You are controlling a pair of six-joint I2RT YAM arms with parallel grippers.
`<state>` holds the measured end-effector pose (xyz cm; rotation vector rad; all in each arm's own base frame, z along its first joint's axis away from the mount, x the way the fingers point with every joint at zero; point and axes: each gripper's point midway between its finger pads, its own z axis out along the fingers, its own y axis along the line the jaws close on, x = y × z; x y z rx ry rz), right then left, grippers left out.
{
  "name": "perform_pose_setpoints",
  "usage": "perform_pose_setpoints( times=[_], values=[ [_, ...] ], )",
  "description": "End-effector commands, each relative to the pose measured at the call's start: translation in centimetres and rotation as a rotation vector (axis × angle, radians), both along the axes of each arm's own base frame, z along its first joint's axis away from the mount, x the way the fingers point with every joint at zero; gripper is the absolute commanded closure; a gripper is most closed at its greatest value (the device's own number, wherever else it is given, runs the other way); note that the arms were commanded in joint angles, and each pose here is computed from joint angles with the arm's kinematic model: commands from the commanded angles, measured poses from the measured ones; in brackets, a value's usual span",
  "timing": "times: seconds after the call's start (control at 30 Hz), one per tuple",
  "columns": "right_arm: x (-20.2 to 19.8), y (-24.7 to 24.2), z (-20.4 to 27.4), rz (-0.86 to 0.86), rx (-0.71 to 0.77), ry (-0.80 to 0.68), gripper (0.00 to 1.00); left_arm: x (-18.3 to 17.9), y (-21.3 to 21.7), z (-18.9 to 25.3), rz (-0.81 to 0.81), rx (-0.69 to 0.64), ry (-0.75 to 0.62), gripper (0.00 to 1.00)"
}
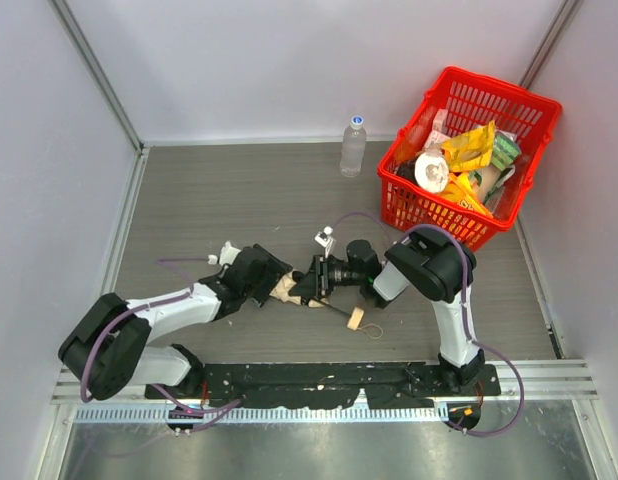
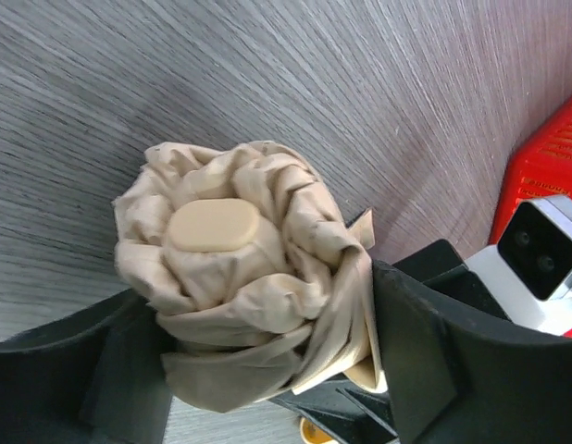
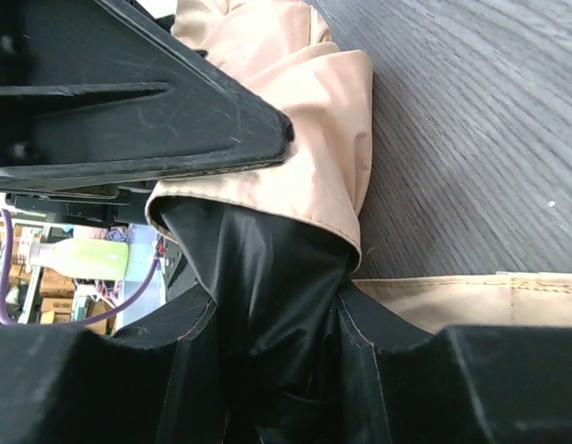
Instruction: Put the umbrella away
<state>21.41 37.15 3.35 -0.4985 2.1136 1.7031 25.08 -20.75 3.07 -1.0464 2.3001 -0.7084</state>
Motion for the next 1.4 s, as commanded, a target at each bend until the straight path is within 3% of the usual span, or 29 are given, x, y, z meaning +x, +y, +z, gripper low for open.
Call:
perform_pose_setpoints(
  times=[0.0,0.1,0.23,0.33,0.4,0.47,0.5,0.53,0.57,0.63,0.93,1.13,1.37],
  values=[
    [-2.9,-0.2,-0.7,0.106,-0.014,0.053,0.99,-6.7,5.7,-8.5,-0.031,0.264,0.269,0.27],
    [-2.8,-0.3,-0.4,0.123,-0.037,0.008,0.99,-6.5,5.4,-8.9,-0.054,0.261,0.257,0.43],
    [-2.7,-0.1,0.2,0.140,-0.067,-0.036,0.99,-6.3,5.0,-8.9,-0.062,0.242,0.244,0.88],
    [-2.6,0.0,0.9,0.132,-0.072,-0.042,0.99,-6.4,5.0,-8.8,-0.071,0.240,0.237,1.00],
    [-1.9,-0.1,1.2,0.085,-0.095,-0.034,0.98,-6.5,5.0,-8.8,-0.068,0.228,0.233,1.00],
    [-0.9,-0.1,2.2,0.022,-0.119,-0.023,0.74,-6.7,5.0,-8.7,-0.062,0.213,0.228,1.00],
    [-0.2,-0.1,2.4,-0.028,-0.130,-0.004,0.54,-6.7,5.0,-8.6,-0.062,0.210,0.223,1.00],
    [0.0,-0.4,2.5,-0.063,-0.154,0.037,0.48,-6.7,5.1,-8.5,-0.062,0.206,0.217,1.00],
    [0.5,-0.5,2.4,-0.094,-0.174,0.062,0.36,-6.6,5.1,-8.3,-0.061,0.202,0.210,1.00],
    [0.8,-0.5,3.1,-0.124,-0.172,0.078,0.25,-6.5,5.0,-8.1,-0.063,0.197,0.201,1.00],
    [2.9,-2.3,4.0,-0.122,-0.360,-0.217,0.22,-7.0,4.8,-7.7,-0.065,0.188,0.230,1.00],
    [2.6,-3.4,7.1,-0.192,-0.379,-0.275,0.22,-6.8,4.0,-7.3,-0.046,0.117,0.213,1.00],
    [0.5,-6.0,7.9,-0.317,-0.459,-0.232,0.23,-4.5,3.1,-3.8,0.034,-0.017,0.067,1.00]
  ],
)
